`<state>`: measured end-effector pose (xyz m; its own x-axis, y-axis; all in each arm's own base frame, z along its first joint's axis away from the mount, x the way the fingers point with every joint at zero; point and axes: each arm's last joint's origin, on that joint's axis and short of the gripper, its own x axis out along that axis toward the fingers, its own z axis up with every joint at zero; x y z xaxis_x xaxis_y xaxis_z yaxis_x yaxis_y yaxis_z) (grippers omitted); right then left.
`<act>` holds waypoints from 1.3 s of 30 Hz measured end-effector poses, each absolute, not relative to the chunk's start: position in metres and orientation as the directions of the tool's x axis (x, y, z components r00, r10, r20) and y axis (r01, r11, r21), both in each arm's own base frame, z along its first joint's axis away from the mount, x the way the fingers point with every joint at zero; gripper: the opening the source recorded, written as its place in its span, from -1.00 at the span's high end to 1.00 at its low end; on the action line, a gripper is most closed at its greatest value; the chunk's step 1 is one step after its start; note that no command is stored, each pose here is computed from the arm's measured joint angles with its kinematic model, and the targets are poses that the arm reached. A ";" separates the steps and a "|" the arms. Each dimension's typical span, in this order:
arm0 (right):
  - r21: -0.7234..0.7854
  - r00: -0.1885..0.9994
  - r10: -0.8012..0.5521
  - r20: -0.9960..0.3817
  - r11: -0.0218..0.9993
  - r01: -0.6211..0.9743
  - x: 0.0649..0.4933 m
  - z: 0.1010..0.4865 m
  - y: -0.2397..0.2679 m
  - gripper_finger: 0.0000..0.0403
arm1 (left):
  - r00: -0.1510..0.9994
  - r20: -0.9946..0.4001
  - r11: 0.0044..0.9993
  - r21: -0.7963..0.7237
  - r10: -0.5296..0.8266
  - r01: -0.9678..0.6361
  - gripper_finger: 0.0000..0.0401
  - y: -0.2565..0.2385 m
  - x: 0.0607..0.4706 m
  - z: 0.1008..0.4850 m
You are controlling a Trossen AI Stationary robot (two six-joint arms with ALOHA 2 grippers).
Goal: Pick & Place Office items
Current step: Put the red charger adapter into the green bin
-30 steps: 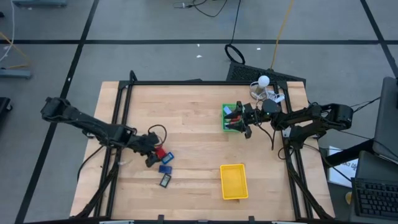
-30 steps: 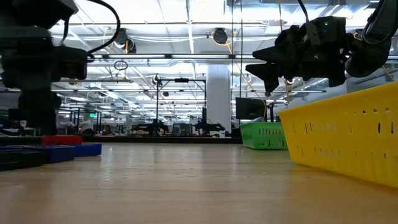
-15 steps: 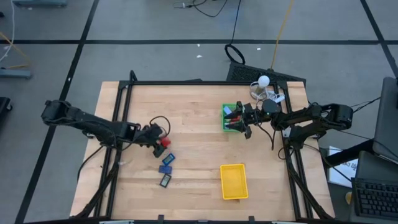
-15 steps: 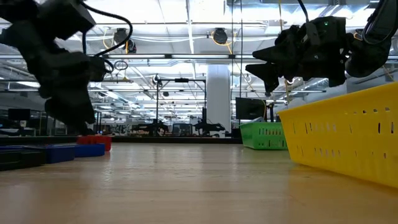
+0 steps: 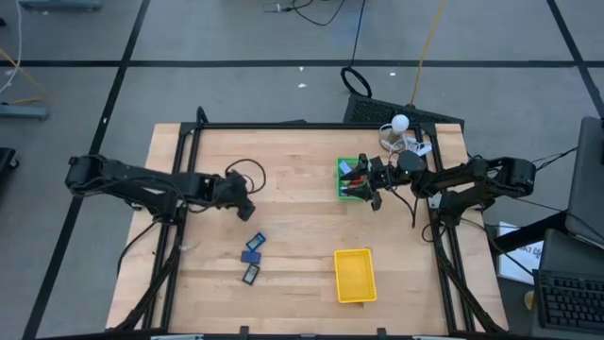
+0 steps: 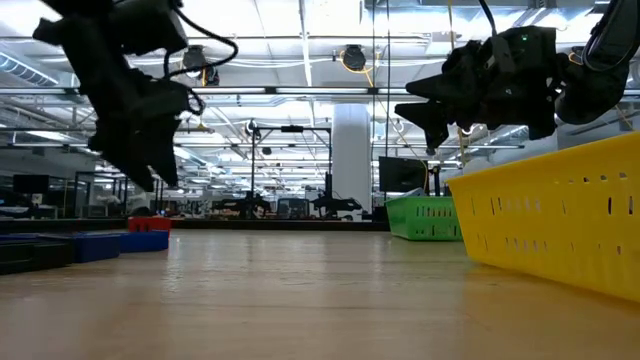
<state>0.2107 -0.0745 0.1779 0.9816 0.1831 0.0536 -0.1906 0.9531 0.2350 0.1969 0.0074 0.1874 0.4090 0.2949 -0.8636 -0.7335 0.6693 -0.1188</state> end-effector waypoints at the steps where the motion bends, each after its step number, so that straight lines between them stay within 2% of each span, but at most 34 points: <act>1: 0.234 0.982 0.182 0.054 0.954 -0.190 0.211 0.178 -0.074 -0.04 | 0.387 -0.872 0.640 -0.117 0.301 -0.760 -0.67 0.008 0.197 0.192; 10: 0.226 0.982 0.182 0.052 0.955 -0.190 0.211 0.178 -0.074 -0.04 | 0.124 -0.950 0.216 -0.062 0.287 -0.975 -0.67 0.008 0.174 0.193; 13: 0.228 0.982 0.183 0.050 0.955 -0.190 0.211 0.178 -0.074 -0.04 | 0.027 -0.957 0.145 0.016 0.290 -0.989 -0.67 0.008 0.168 0.189; 21: 0.239 0.982 0.185 0.048 0.952 -0.191 0.211 0.177 -0.074 -0.04 | -0.121 -0.957 0.129 0.159 0.263 -0.979 -0.67 0.007 0.173 0.163; 27: 0.237 0.981 0.186 0.048 0.952 -0.192 0.211 0.177 -0.074 -0.04 | -0.174 -0.937 0.132 0.222 0.303 -0.966 -0.67 0.012 0.177 0.155; 34: 0.237 0.981 0.186 0.048 0.952 -0.192 0.211 0.177 -0.074 -0.04 | -0.145 -0.890 0.111 0.212 0.432 -0.971 -0.67 0.025 0.181 0.155; 39: 0.240 0.981 0.186 0.048 0.952 -0.192 0.211 0.177 -0.074 -0.04 | -0.090 -0.919 0.182 0.171 0.385 -0.968 -0.67 0.029 0.188 0.153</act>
